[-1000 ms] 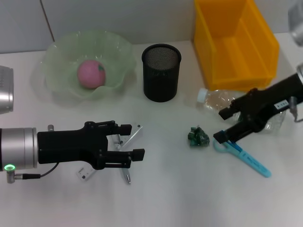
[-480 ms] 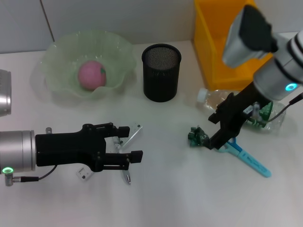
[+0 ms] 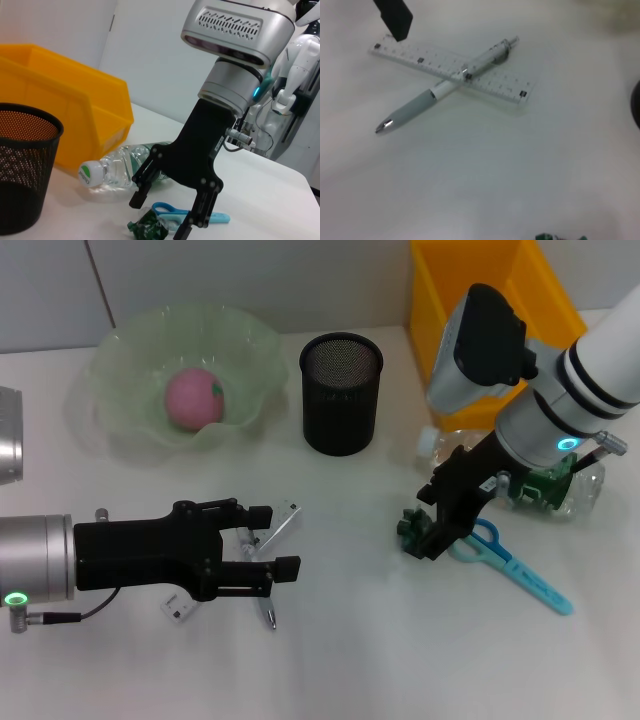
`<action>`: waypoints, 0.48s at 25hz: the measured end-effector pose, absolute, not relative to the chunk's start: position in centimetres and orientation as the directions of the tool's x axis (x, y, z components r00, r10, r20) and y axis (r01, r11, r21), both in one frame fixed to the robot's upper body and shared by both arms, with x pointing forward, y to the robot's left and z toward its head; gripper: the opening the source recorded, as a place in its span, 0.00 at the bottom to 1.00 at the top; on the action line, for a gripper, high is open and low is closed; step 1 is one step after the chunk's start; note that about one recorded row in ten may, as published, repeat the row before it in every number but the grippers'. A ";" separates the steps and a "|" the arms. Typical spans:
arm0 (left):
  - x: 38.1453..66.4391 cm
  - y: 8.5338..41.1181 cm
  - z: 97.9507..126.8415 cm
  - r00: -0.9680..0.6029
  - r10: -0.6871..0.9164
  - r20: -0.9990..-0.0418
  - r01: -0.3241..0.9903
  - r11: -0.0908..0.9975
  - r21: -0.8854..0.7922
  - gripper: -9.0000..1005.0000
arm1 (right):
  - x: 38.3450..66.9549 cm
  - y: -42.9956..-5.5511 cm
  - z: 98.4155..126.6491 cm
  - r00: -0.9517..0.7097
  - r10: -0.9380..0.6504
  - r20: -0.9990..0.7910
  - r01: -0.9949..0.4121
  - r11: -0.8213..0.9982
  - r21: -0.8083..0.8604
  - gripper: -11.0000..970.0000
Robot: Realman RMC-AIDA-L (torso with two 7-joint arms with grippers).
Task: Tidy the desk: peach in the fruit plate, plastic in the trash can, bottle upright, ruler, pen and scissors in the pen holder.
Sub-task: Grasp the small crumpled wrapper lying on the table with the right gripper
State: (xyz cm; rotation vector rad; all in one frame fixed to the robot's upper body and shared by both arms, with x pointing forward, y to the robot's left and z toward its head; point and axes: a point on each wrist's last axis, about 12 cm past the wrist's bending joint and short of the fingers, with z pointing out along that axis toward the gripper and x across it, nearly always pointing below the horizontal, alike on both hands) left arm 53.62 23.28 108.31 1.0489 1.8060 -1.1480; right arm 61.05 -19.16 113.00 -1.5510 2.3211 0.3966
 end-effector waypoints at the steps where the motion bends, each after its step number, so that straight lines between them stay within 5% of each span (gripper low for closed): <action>1: 53.6 23.3 108.3 -0.392 0.244 -0.887 0.907 0.265 -0.327 0.83 | 61.1 -18.9 112.8 -0.354 -0.838 -0.415 -0.929 0.368 0.049 0.83; 12: 53.8 23.3 108.4 -0.390 0.237 -0.890 0.906 0.270 -0.325 0.83 | 61.1 -18.2 111.8 -0.340 -0.846 -0.411 -0.933 0.357 0.036 0.83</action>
